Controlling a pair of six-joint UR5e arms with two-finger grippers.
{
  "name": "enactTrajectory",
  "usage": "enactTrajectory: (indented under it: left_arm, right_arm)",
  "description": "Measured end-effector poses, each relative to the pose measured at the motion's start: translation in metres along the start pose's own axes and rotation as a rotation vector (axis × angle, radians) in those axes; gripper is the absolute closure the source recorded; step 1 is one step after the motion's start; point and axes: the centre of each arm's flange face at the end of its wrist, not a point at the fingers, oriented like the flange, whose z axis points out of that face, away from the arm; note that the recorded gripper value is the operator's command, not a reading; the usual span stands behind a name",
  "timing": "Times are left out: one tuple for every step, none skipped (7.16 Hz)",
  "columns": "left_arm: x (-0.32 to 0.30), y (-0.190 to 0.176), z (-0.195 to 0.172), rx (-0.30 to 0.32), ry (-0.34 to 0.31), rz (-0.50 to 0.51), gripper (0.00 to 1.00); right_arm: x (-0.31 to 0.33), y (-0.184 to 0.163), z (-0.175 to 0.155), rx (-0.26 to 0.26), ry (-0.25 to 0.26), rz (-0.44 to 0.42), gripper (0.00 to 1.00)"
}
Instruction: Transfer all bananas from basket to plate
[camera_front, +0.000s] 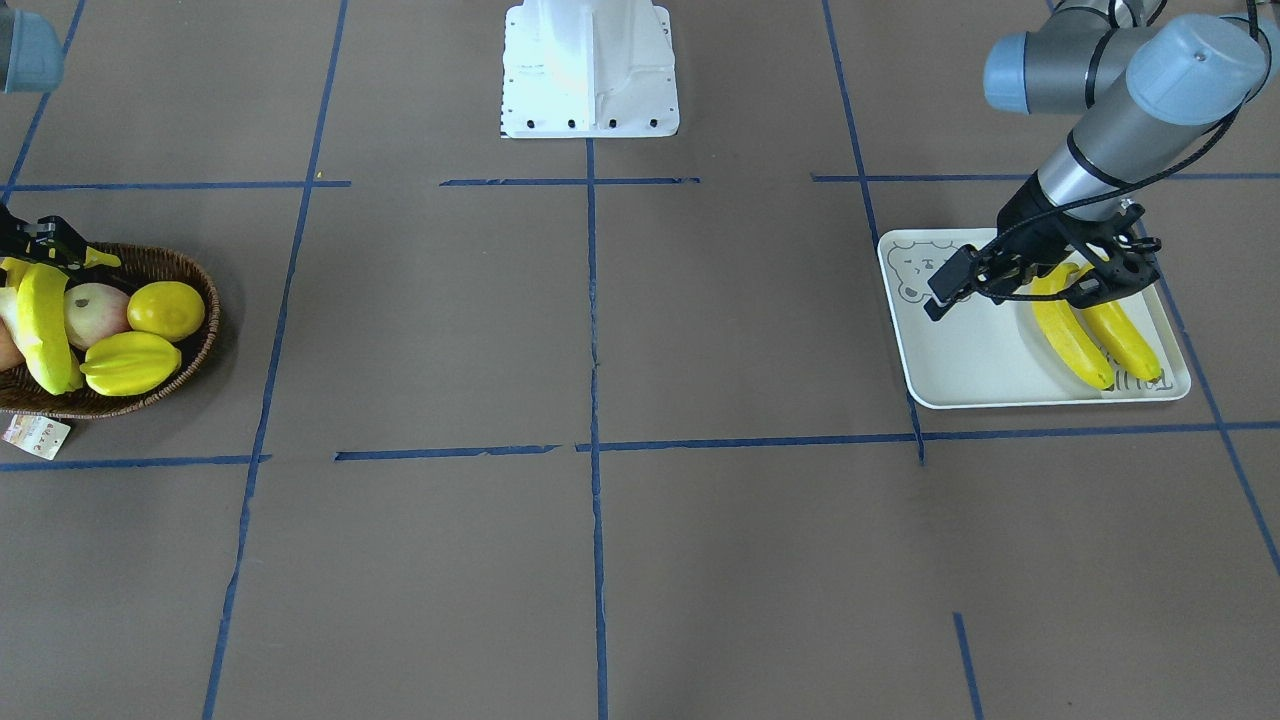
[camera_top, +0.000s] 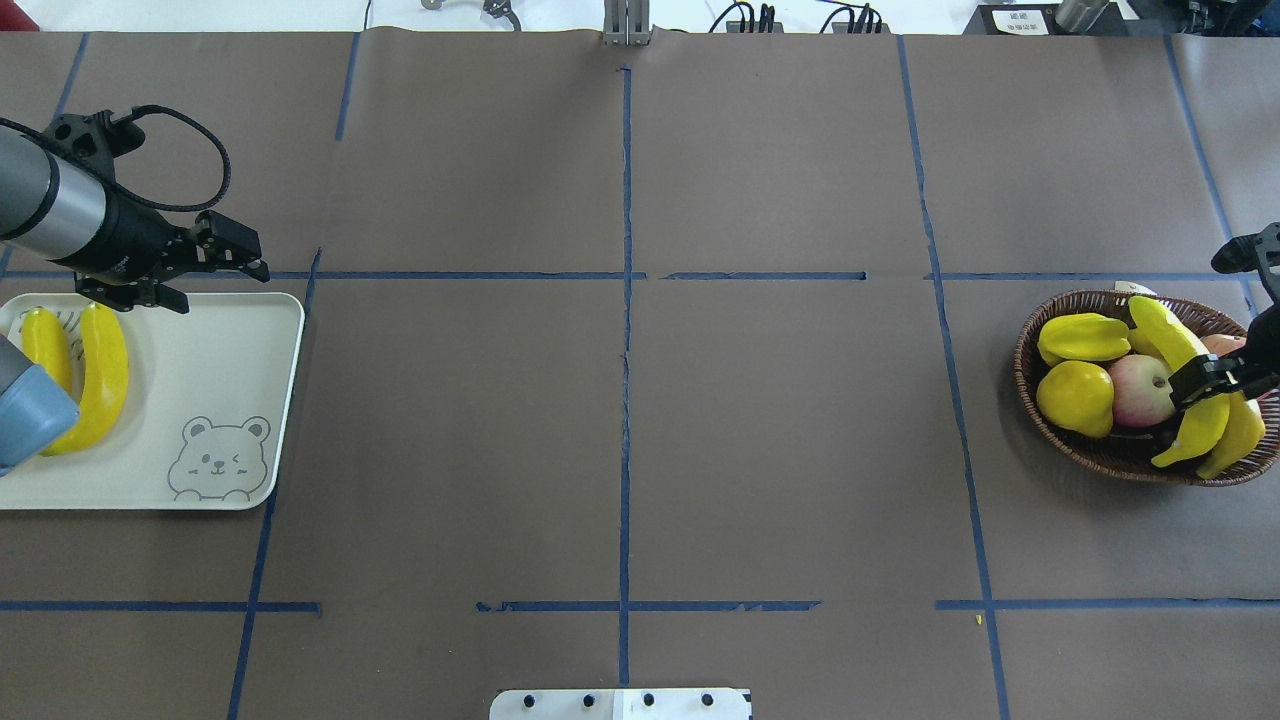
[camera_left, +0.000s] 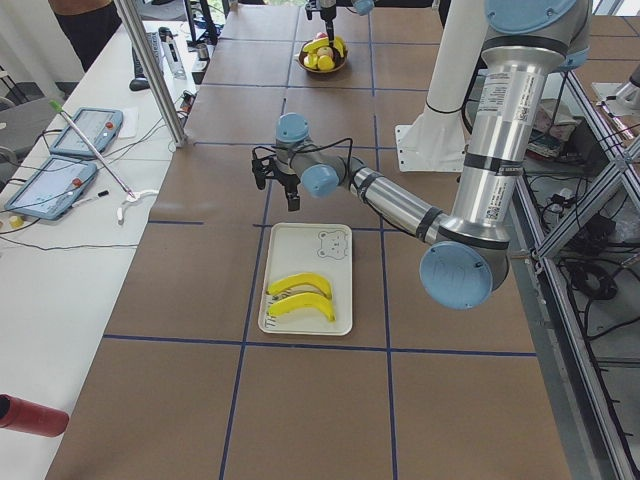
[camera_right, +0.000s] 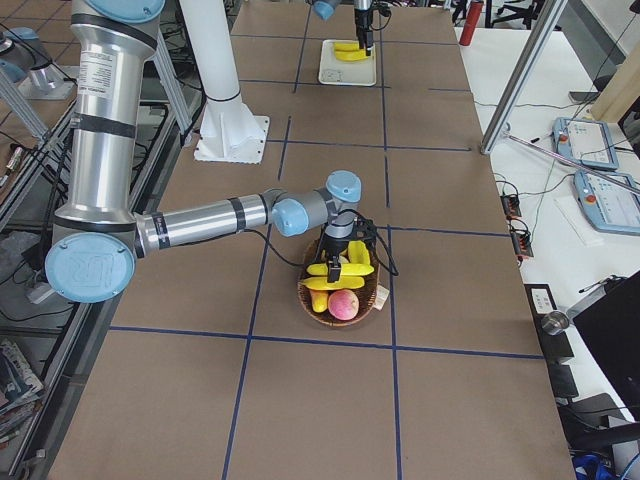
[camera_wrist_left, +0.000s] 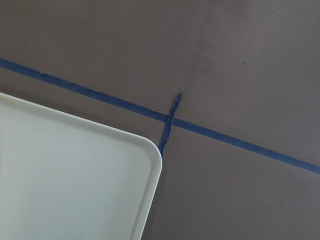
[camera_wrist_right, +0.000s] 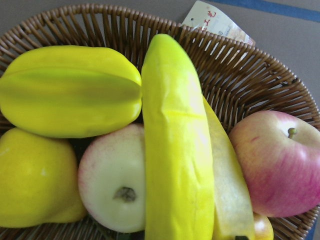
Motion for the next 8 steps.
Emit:
enactTrajectory:
  left_arm:
    - [0.0, 0.0, 0.0, 0.0, 0.0, 0.0, 0.0]
    - [0.0, 0.001, -0.001, 0.0, 0.001, 0.001, 0.0]
    - [0.001, 0.001, -0.002, 0.0, 0.003, 0.002, 0.0]
    - [0.001, 0.002, -0.003, 0.001, 0.005, 0.003, 0.0]
    - [0.002, 0.002, -0.004, 0.001, 0.006, 0.003, 0.0]
    - [0.002, 0.003, -0.004, 0.001, 0.007, 0.004, 0.0]
    - [0.002, 0.003, -0.004, 0.001, 0.007, 0.004, 0.0]
    - [0.001, 0.003, -0.004, 0.0, 0.006, 0.003, 0.0]
  right_arm:
    - [-0.001, -0.001, -0.001, 0.001, -0.001, -0.002, 0.67]
    - [-0.003, -0.001, -0.002, 0.003, -0.003, -0.004, 0.72]
    - [-0.005, -0.002, -0.003, 0.005, -0.004, -0.006, 0.79]
    - [-0.005, -0.002, -0.005, 0.006, -0.005, -0.007, 0.89]
    - [-0.006, -0.002, -0.006, 0.008, -0.006, -0.008, 0.97]
    - [-0.007, -0.002, -0.007, 0.01, -0.007, -0.009, 0.99]
    - [-0.007, -0.003, -0.008, 0.012, -0.007, -0.009, 1.0]
    - [-0.009, -0.003, -0.011, 0.017, -0.009, -0.012, 1.0]
